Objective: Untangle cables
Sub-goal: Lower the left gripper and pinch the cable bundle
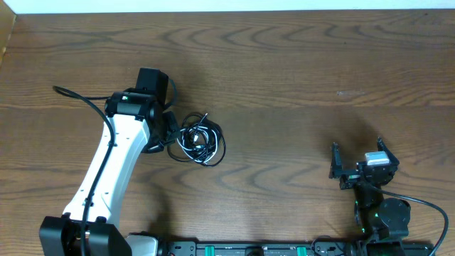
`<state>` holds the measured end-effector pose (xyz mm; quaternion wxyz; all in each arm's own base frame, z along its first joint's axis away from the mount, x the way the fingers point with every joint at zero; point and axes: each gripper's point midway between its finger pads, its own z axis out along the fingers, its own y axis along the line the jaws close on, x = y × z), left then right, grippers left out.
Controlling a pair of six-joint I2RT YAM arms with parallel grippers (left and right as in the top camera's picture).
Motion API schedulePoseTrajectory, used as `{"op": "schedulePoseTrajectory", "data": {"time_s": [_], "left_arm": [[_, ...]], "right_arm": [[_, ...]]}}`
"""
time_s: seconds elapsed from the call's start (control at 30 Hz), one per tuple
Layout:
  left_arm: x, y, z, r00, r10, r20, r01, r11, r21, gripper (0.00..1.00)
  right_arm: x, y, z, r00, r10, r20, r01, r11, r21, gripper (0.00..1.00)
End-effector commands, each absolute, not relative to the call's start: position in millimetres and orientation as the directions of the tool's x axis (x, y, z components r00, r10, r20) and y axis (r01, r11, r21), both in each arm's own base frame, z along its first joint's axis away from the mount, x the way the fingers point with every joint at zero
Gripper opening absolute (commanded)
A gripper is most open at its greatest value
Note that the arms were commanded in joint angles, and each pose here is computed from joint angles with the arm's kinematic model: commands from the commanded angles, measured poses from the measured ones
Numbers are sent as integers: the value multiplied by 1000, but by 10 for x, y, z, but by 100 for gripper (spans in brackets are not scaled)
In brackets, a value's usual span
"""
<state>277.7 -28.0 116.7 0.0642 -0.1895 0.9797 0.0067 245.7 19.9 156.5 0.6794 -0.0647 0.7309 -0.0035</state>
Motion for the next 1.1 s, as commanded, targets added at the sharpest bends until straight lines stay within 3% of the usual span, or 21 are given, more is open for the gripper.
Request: {"op": "schedulePoseTrajectory", "data": {"time_s": [0.0,0.17,1.07], "left_arm": [[2789,-268,1140,-918,-374,-130,-377,926,-2,17],[2789,-268,1140,-918,-374,-130,-377,926,-2,22],[2789,-268,1140,-918,-374,-130,-377,926,-2,22]], "right_arm": [[2455,211,1557,-71,-89,-994,-94,992,-82,99],[2455,211,1557,-71,-89,-994,-94,992,-82,99],[2455,211,1557,-71,-89,-994,-94,992,-82,99]]}}
